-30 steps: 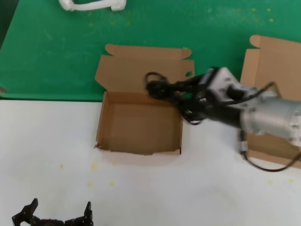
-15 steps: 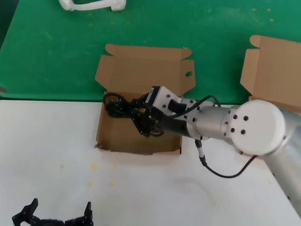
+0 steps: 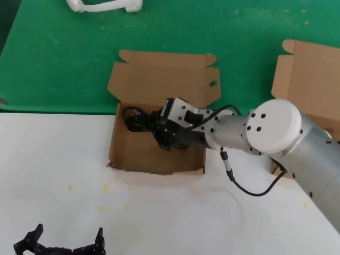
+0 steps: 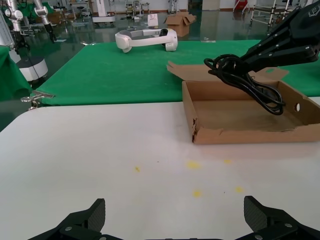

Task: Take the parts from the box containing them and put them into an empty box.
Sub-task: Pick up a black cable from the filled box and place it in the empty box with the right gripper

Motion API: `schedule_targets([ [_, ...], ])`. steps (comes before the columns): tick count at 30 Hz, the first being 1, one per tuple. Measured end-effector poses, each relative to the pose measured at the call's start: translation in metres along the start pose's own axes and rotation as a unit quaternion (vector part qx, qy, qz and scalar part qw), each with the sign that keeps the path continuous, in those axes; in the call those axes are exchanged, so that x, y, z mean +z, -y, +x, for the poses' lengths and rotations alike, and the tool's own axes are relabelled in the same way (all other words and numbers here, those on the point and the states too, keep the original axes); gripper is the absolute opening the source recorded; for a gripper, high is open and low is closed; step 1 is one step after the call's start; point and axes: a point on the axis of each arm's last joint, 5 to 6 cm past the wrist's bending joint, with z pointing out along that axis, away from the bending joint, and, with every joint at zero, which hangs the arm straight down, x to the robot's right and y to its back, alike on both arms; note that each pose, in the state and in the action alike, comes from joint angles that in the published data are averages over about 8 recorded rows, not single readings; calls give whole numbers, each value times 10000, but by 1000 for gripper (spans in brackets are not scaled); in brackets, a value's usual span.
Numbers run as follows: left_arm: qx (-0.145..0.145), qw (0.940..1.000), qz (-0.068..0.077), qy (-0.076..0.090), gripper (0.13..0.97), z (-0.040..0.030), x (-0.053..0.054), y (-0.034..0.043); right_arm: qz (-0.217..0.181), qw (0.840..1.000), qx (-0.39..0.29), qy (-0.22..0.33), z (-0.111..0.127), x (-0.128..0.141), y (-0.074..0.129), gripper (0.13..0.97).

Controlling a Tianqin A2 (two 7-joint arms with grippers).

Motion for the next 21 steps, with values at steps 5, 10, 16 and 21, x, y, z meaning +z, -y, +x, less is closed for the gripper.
schedule_targets([
  [5,0,10000,0,0,966,0,0,0,-57,10000,-60,-49,57,5,0,185],
  [10,0,10000,0,0,966,0,0,0,-73,9999,-88,-60,72,1,10,185],
  [16,0,10000,0,0,966,0,0,0,-67,9999,-108,-58,56,-26,7,196],
  [21,0,10000,0,0,966,0,0,0,-59,9999,-99,-76,61,-91,-6,208],
])
